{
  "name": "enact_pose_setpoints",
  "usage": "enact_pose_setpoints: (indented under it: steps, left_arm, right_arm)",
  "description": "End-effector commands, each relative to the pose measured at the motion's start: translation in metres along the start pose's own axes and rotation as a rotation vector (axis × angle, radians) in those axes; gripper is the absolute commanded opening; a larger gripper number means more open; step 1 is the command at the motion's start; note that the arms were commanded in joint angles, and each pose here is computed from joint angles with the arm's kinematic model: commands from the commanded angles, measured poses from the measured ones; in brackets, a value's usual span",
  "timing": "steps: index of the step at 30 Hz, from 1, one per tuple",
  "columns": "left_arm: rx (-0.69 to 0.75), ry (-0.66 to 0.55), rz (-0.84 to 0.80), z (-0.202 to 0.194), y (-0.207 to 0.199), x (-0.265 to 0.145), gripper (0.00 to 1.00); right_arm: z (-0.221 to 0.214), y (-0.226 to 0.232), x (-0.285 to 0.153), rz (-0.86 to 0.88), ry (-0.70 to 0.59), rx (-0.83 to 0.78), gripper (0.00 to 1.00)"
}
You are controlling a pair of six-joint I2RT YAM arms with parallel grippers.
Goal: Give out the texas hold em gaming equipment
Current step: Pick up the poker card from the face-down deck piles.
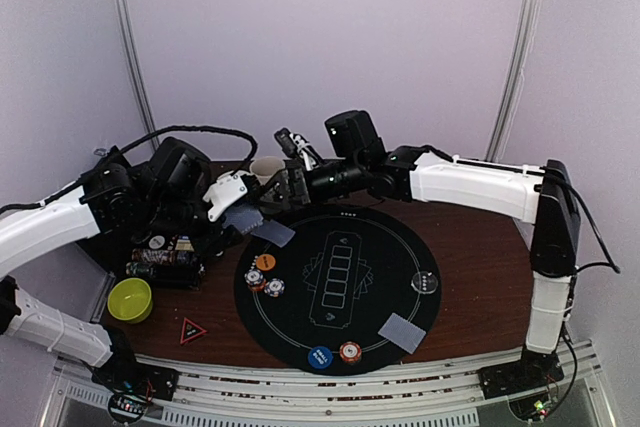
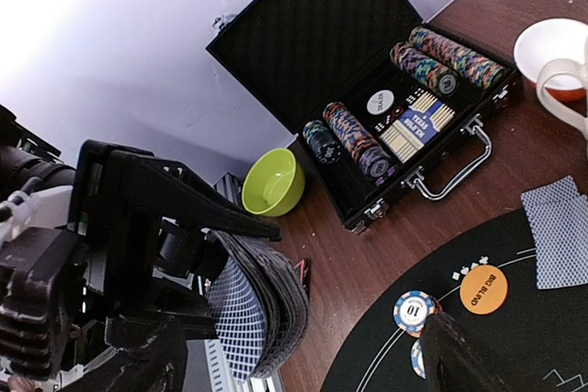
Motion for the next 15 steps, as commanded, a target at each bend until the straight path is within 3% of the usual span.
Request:
enact_pose_setpoints:
  steps: [1, 7, 15]
  left_arm:
    - [0.0, -0.065, -0.014, 0.021, 0.0, -0.005, 0.54]
    - [0.0, -0.062, -0.014, 0.021, 0.0, -0.004, 0.54]
    - [0.001, -0.071, -0.013, 0.022, 0.0, -0.006, 0.53]
  right_arm:
    - [0.002, 0.018, 0.01, 0.084, 0.02, -0.013, 0.9]
    - [-0.005, 0.004, 0.025, 0.008, 0.06, -0.028, 0.86]
    - [-0.01, -0.01, 0.02, -0.115, 0.127, -0.081, 0.7]
Point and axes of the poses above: each gripper's point midway between its finger pads, its own x axis out along the fingers, its own y axis along the line the jaws close on, z = x × y, the point moved 1 cm from there along -x, back along the fingers, and after that the axes turned 14 degrees about -x, right-handed, at the moved point
